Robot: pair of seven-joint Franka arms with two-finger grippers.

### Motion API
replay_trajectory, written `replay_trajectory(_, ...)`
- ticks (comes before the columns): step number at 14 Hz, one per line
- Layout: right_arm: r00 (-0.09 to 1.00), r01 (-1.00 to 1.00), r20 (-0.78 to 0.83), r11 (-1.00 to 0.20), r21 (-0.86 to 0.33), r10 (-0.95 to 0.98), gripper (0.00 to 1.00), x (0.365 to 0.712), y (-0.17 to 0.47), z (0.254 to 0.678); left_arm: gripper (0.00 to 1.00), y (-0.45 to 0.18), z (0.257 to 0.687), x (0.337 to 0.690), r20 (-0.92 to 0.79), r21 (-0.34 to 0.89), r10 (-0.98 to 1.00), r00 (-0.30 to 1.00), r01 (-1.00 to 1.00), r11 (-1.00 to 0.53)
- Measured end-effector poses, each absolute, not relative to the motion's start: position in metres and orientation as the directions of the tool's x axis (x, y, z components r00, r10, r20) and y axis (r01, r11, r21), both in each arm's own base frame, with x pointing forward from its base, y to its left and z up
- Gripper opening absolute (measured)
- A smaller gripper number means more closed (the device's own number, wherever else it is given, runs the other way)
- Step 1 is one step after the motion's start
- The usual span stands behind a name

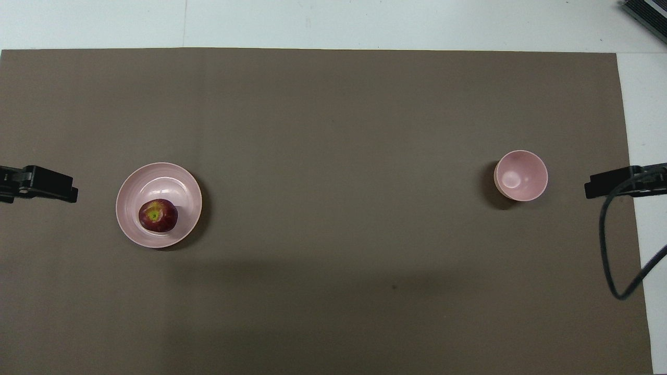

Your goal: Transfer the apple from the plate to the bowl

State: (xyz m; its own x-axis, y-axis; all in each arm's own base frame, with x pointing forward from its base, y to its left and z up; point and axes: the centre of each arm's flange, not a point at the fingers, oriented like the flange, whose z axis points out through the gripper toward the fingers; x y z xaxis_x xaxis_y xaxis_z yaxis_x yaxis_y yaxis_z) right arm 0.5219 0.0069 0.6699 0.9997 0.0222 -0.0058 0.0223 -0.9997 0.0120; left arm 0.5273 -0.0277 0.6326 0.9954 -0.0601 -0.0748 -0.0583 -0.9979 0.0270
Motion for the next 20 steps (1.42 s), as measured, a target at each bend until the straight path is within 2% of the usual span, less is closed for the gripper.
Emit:
replay_trajectory(14,1.0,0.021,-0.006,-1.0,0.012,0.021,1.0,0.522,0.006,0.67,1.0,-0.025,0.638,0.532,-0.023,0.029,-0.052,0.998,-0.051,-0.998)
replay_trajectory(20,1.0,0.021,-0.006,-1.0,0.012,0.021,1.0,0.522,0.006,0.67,1.0,-0.026,0.605,0.533,-0.089,0.03,-0.052,0.995,-0.049,-0.998)
